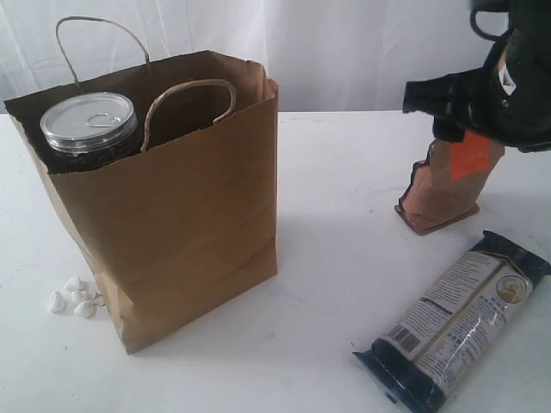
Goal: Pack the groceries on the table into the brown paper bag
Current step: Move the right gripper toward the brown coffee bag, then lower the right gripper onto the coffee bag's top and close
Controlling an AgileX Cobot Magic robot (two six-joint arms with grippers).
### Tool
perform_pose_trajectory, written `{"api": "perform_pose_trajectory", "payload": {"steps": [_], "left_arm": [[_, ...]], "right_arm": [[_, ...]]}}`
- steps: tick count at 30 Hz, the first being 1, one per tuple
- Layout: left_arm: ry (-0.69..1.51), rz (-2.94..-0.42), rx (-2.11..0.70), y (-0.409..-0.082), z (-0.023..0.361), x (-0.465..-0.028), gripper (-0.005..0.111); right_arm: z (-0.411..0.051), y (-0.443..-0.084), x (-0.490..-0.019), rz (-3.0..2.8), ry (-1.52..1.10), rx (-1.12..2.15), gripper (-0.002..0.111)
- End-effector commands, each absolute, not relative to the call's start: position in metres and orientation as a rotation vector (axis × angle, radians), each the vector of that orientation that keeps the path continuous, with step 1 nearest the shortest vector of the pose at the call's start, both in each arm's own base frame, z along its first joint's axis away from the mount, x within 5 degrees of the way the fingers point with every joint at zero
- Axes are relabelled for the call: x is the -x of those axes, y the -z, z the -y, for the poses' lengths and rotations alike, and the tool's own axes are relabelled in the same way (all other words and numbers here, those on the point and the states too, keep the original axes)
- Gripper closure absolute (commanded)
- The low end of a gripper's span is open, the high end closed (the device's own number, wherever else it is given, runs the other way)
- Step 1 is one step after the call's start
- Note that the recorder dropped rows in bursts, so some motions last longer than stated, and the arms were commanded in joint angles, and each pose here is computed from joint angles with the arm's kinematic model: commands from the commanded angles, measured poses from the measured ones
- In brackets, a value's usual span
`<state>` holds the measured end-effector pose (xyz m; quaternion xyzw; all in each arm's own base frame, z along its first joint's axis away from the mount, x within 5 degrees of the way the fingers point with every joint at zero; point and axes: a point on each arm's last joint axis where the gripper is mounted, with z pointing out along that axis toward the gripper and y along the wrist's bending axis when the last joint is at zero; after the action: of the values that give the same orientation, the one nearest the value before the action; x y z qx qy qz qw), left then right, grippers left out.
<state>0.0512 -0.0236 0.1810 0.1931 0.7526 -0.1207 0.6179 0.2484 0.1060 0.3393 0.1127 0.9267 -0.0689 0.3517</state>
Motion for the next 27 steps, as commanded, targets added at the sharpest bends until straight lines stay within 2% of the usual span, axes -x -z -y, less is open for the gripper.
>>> {"api": "perform_pose_trajectory", "payload": {"steps": [1,5,10,15,23,26,27], "left_arm": [[0.282,-1.735,-0.447,-0.18,0.024,-0.051,0.107],[0.282,-1.735,-0.447,-0.18,0.024,-0.051,0.107],[0.282,-1.735,-0.447,-0.18,0.024,-0.051,0.107],[0.282,-1.735,-0.447,-0.18,0.024,-0.051,0.107],[0.282,-1.735,-0.447,-0.18,0.024,-0.051,0.107],[0.282,-1.735,-0.447,-0.18,0.024,-0.051,0.107],[0.282,-1.735,-0.447,-0.18,0.024,-0.051,0.107]], "right_arm": [[-0.118,-0.335,-0.245,-2.467,0.231,0.206,0.043],[-0.124,-0.331,-0.24,-2.512,0.216,0.447,0.043],[-0.136,-0.315,-0.224,-2.557,0.132,0.9,0.043],[-0.138,-0.297,-0.217,-2.562,0.102,1.083,0.043],[-0.135,-0.285,-0.217,-2.575,0.101,1.065,0.043],[-0.124,-0.288,-0.229,-2.612,0.057,0.777,0.043],[-0.114,-0.289,-0.236,-2.647,0.025,0.54,0.043]]}}
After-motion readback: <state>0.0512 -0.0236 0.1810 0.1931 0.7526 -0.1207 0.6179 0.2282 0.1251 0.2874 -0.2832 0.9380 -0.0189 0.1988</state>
